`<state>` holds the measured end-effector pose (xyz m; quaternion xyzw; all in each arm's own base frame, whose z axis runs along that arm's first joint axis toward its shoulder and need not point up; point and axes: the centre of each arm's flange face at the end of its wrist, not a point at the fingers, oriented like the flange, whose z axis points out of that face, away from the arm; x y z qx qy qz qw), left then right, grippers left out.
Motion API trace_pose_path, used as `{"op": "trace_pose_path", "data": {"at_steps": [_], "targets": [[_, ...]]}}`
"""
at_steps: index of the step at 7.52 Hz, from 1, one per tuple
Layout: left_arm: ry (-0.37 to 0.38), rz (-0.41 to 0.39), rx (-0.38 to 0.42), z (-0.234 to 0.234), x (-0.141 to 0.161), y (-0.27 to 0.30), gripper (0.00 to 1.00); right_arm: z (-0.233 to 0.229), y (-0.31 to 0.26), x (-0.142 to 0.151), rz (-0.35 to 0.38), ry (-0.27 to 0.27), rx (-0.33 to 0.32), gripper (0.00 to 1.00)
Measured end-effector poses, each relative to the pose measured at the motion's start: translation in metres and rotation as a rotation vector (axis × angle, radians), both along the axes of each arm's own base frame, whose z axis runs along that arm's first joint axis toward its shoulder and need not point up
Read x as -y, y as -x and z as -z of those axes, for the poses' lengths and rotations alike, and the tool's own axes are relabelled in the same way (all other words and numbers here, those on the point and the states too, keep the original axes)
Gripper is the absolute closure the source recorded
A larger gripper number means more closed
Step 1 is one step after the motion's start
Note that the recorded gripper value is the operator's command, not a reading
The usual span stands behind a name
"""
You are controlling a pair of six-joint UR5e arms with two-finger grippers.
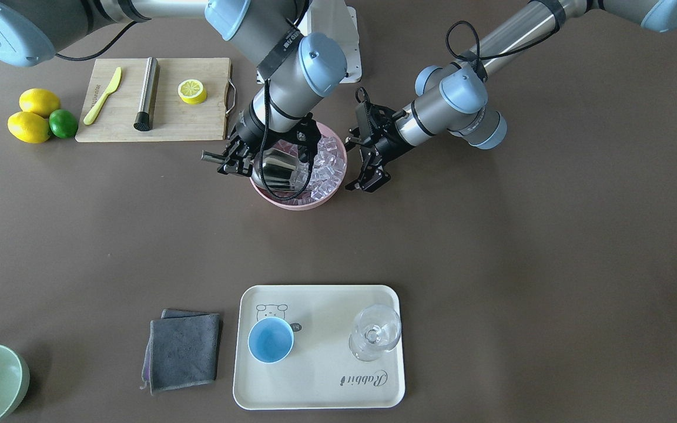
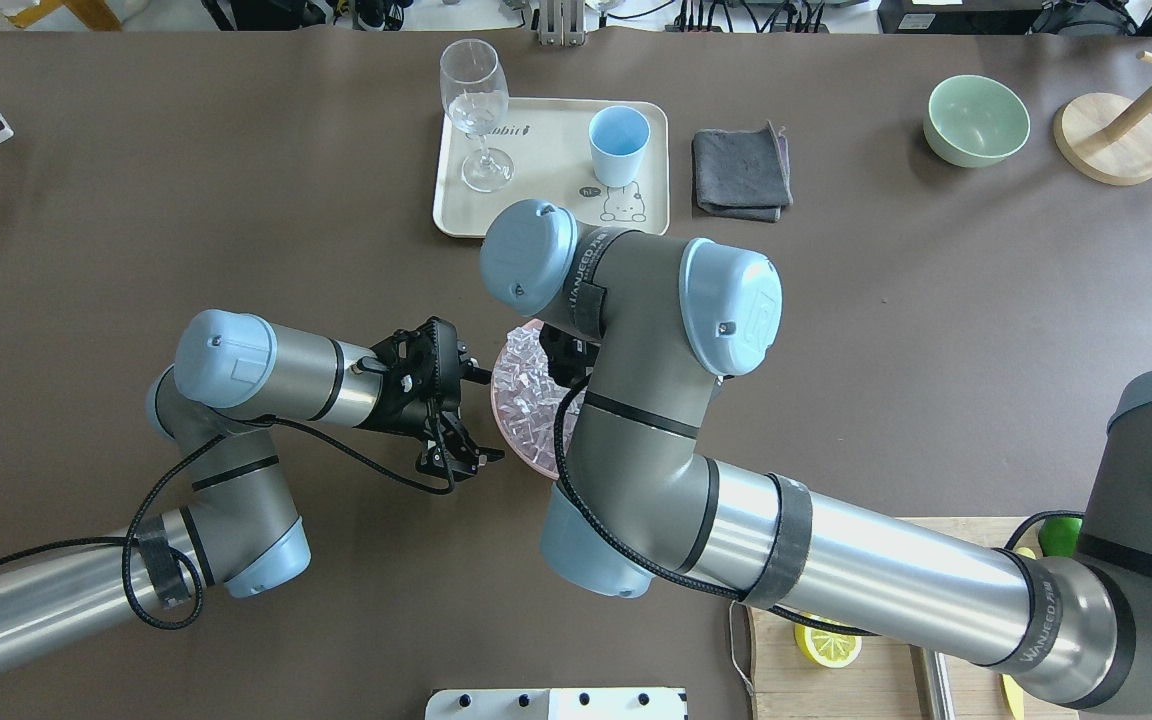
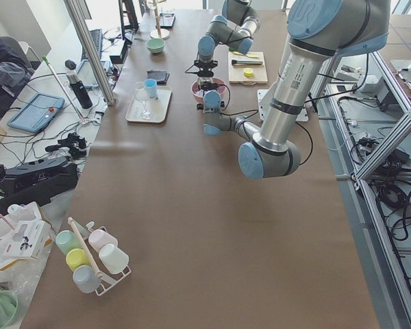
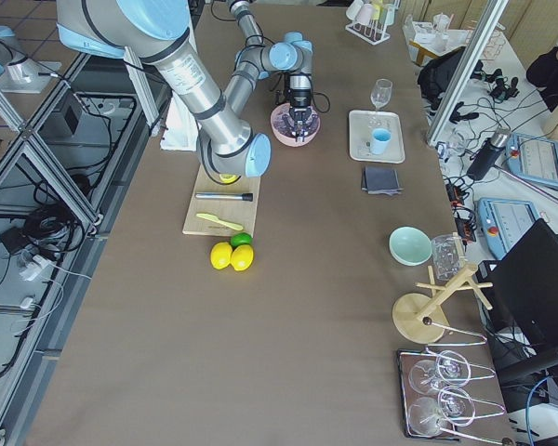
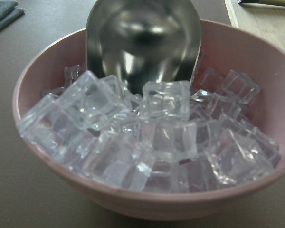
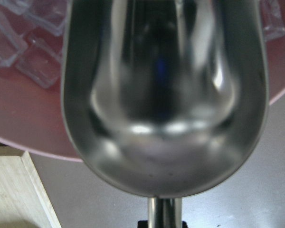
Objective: Put ice in cup with scoop
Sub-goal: 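Swing the scoop over the pink bowl with the right gripper and lower it in, then drag the scoop through the ice cubes with the right gripper, scooping ice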
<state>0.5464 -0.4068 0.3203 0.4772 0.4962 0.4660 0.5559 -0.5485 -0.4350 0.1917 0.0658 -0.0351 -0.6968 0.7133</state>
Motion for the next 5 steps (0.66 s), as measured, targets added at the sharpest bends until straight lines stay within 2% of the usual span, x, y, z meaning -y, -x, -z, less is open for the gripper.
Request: {"op": "trace_pose_path", "data": {"at_steps": [3, 5], "targets": [[0.002, -0.001, 0.003, -0.001, 0.000, -0.001, 0.02, -0.020, -0.016, -0.009, -0.088, -0.019, 0.069, 1.00], [0.002, -0.002, 0.004, -0.001, -0.001, -0.002, 0.02, -0.026, -0.022, -0.012, -0.164, -0.031, 0.141, 1.00]]}}
